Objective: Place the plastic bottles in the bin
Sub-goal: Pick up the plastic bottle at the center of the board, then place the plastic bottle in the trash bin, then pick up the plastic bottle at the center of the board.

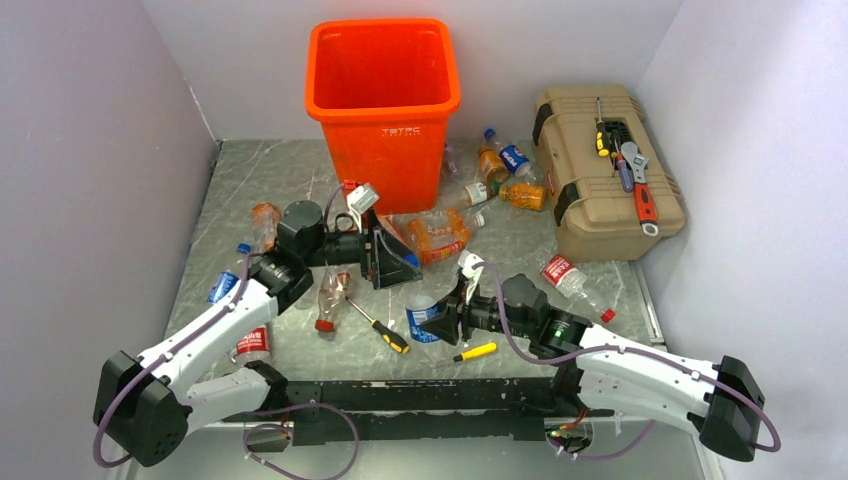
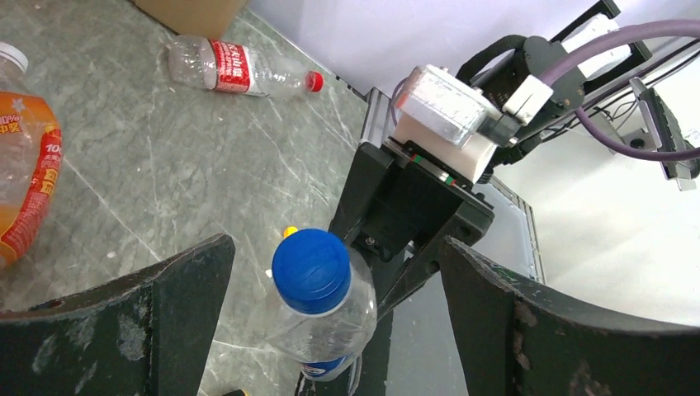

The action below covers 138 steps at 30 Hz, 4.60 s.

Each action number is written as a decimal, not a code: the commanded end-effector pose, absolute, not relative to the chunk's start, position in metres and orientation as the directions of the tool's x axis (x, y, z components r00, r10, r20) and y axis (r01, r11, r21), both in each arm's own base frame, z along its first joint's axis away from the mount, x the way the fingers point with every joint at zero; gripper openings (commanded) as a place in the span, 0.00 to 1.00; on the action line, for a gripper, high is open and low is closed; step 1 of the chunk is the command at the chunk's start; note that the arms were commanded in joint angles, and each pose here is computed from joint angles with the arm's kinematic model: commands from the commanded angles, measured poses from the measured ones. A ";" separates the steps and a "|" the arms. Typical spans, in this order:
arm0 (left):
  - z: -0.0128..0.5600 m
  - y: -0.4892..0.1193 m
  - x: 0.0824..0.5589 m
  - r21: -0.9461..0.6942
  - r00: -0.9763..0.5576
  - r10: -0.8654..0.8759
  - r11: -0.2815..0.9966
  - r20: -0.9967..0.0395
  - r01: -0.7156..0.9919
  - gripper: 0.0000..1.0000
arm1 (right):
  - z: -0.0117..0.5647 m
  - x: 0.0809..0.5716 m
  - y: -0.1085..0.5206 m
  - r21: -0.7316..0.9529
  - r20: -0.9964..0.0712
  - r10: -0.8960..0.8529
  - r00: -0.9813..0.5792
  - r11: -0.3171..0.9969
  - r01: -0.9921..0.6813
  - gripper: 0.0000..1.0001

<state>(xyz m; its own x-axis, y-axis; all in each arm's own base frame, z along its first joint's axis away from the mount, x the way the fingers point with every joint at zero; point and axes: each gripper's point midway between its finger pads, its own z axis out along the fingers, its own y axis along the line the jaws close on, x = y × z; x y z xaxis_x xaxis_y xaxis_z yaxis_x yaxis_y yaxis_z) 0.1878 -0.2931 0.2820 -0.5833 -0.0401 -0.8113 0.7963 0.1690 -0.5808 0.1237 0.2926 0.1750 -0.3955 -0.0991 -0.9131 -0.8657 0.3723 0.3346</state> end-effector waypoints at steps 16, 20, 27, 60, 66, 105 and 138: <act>0.272 -0.305 0.173 -0.566 -0.574 0.033 0.122 -0.818 0.815 0.72 | 0.254 0.141 0.304 0.304 -0.953 0.110 -0.283 0.360 -0.882 0.38; 0.274 -0.307 0.173 -0.573 -0.579 0.031 0.109 -0.815 0.812 0.52 | 0.253 0.139 0.307 0.309 -0.951 0.097 -0.294 0.350 -0.884 0.45; 0.284 -0.306 0.169 -0.553 -0.556 0.008 0.083 -0.831 0.829 0.30 | 0.249 0.135 0.306 0.335 -0.941 0.077 -0.329 0.344 -0.877 0.89; 0.393 -0.281 0.186 -0.474 -0.390 -0.358 0.184 -0.848 0.861 0.90 | 0.236 0.126 0.302 0.366 -0.931 0.109 -0.349 0.305 -0.879 0.41; 0.397 -0.296 0.188 -0.497 -0.442 -0.323 0.110 -0.837 0.861 0.71 | 0.237 0.126 0.304 0.358 -0.934 0.103 -0.344 0.299 -0.884 0.40; 0.649 -0.223 0.342 0.130 0.541 -0.259 0.805 -0.800 0.579 0.00 | 0.245 0.162 0.207 0.486 -0.874 0.364 -0.322 0.640 -0.596 1.00; 0.606 -0.247 0.388 0.106 0.486 -0.240 0.807 -0.840 0.581 1.00 | 0.218 0.186 0.150 0.538 -0.838 0.464 -0.287 0.790 -0.295 1.00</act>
<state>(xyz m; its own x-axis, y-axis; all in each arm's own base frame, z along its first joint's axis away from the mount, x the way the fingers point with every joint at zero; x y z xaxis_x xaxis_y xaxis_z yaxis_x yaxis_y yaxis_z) 0.4784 -0.2730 0.5313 0.3332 -0.1996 -0.9215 0.6139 0.7877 0.0514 0.1769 0.1675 0.1993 -0.3383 0.3568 -0.8708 -0.3935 0.7869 0.4753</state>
